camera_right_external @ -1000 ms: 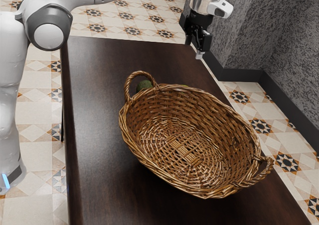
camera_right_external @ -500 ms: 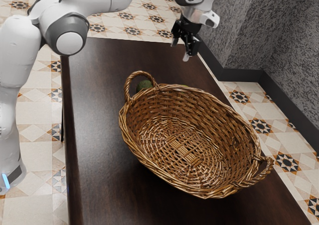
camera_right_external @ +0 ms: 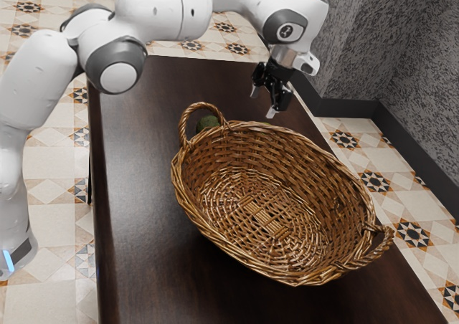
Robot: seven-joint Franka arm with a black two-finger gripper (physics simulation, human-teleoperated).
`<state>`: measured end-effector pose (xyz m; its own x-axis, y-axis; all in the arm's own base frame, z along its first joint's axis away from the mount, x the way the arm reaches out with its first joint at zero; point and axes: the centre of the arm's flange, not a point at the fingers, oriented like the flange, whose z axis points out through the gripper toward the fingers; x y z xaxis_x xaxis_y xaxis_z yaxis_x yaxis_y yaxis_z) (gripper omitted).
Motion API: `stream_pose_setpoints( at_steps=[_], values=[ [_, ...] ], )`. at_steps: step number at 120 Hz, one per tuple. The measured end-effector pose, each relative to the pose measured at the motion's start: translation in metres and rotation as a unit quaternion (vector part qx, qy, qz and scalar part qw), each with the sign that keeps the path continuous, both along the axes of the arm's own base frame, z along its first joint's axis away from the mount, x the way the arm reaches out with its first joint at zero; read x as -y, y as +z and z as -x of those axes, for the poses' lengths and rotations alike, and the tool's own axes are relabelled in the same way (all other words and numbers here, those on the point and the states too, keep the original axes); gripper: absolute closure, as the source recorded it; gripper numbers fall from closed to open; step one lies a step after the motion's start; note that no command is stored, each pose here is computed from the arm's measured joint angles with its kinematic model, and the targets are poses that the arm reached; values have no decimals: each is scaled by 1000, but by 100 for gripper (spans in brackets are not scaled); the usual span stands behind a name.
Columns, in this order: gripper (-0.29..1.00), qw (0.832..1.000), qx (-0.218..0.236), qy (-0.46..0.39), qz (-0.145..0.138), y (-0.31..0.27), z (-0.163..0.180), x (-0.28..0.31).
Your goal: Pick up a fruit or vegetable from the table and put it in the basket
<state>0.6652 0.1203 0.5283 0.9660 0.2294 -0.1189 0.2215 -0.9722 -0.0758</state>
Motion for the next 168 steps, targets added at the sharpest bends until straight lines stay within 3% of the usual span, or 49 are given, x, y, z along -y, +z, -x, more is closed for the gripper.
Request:
stream_pose_setpoints(
  at_steps=[53, 105, 168],
  values=[
    [0, 1000, -27, 1, 14, -43, -12, 3],
    [0, 999, -31, 7, 13, -49, -12, -6],
    [0, 998, -53, 12, 10, -105, -31, -18]
  ],
)
